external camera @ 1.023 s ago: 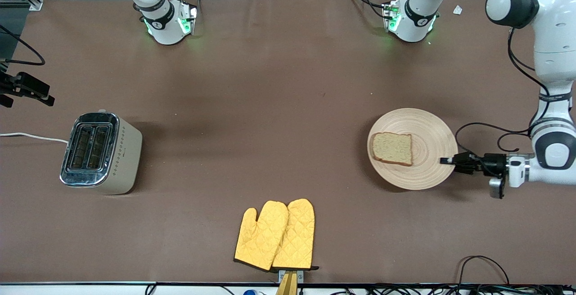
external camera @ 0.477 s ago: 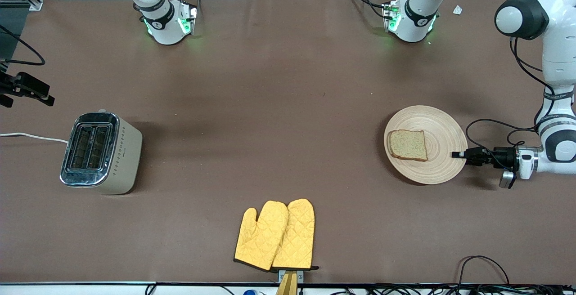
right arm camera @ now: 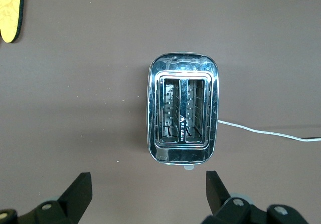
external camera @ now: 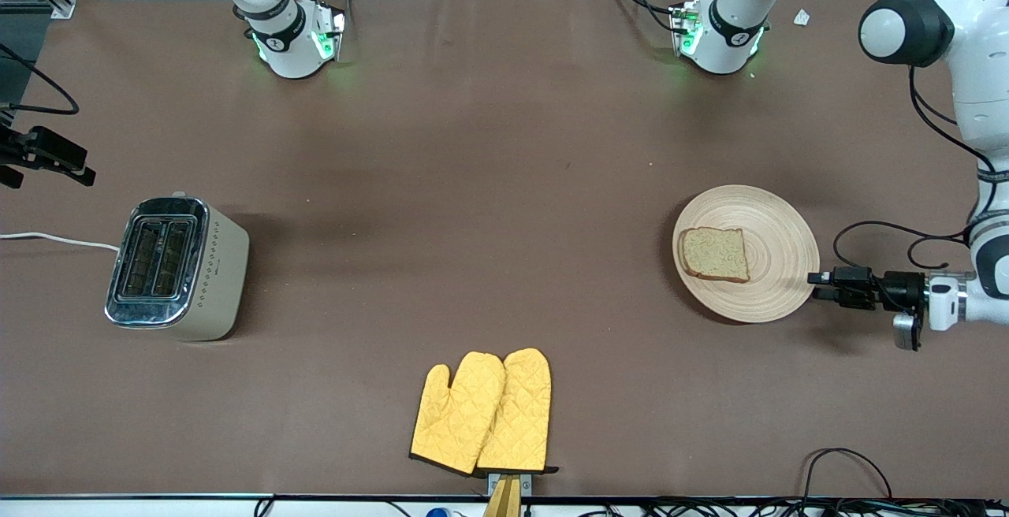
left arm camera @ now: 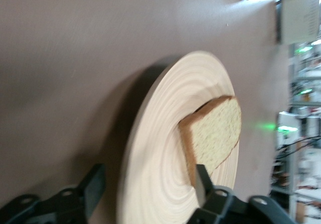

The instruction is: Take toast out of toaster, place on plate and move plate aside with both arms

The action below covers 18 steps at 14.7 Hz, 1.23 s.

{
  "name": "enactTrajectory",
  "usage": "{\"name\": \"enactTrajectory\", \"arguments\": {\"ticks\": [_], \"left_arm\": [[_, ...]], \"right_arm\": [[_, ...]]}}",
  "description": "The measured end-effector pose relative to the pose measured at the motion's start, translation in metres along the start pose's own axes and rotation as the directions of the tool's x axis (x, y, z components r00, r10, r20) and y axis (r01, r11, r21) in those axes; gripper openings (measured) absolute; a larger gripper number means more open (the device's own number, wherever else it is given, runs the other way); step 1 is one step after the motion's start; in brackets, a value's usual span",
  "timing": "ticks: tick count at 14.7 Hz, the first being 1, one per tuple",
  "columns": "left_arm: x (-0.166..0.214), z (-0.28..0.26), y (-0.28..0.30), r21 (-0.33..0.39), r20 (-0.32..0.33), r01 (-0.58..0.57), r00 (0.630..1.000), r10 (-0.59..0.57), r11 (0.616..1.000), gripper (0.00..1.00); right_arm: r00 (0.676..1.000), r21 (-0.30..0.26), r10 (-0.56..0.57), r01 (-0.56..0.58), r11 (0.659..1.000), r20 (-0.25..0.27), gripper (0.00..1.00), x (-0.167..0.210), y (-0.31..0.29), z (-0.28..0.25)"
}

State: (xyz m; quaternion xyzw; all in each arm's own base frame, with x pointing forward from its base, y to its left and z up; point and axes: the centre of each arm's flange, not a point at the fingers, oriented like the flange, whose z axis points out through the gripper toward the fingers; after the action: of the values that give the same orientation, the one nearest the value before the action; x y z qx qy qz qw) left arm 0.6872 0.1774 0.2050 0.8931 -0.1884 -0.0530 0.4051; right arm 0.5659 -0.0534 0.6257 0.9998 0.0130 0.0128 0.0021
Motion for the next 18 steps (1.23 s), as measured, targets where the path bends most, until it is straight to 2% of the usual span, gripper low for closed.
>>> {"name": "enactTrajectory", "arguments": {"ticks": [1, 4, 7, 10, 12, 14, 18], "left_arm": [[0.025, -0.012, 0.036, 0.071, 0.032, -0.019, 0.999, 0.017, 0.997, 0.98], [0.093, -0.033, 0.175, 0.306, 0.106, -0.051, 0.994, 0.019, 0.951, 1.0], [0.126, -0.034, 0.312, 0.496, 0.09, -0.017, 0.995, -0.032, 0.868, 1.0], [0.127, -0.044, 0.409, 0.645, 0.05, 0.002, 0.998, -0.045, 0.764, 1.0], [0.109, -0.069, 0.465, 0.694, 0.001, 0.034, 0.999, -0.049, 0.719, 1.0], [0.075, -0.098, 0.511, 0.703, -0.054, 0.115, 0.993, -0.109, 0.702, 1.0], [0.033, -0.123, 0.538, 0.717, -0.13, 0.197, 0.98, -0.149, 0.669, 1.0]], "right_arm": [[1.0, 0.0, 0.0, 0.0, 1.0, 0.0, 1.0, 0.0, 0.0, 0.0], [1.0, 0.0, 0.001, -0.001, 1.0, 0.003, 1.0, 0.001, 0.001, 0.002], [1.0, 0.0, 0.002, -0.002, 1.0, 0.006, 1.0, 0.002, 0.001, 0.004], [1.0, 0.0, 0.002, -0.002, 1.0, 0.007, 1.0, 0.002, 0.001, 0.005], [1.0, 0.0, 0.002, -0.002, 1.0, 0.007, 1.0, 0.002, 0.001, 0.005], [1.0, -0.001, 0.002, -0.002, 1.0, 0.007, 1.0, 0.002, 0.001, 0.005], [1.0, -0.001, 0.002, -0.002, 1.0, 0.007, 1.0, 0.002, 0.001, 0.005]]}}
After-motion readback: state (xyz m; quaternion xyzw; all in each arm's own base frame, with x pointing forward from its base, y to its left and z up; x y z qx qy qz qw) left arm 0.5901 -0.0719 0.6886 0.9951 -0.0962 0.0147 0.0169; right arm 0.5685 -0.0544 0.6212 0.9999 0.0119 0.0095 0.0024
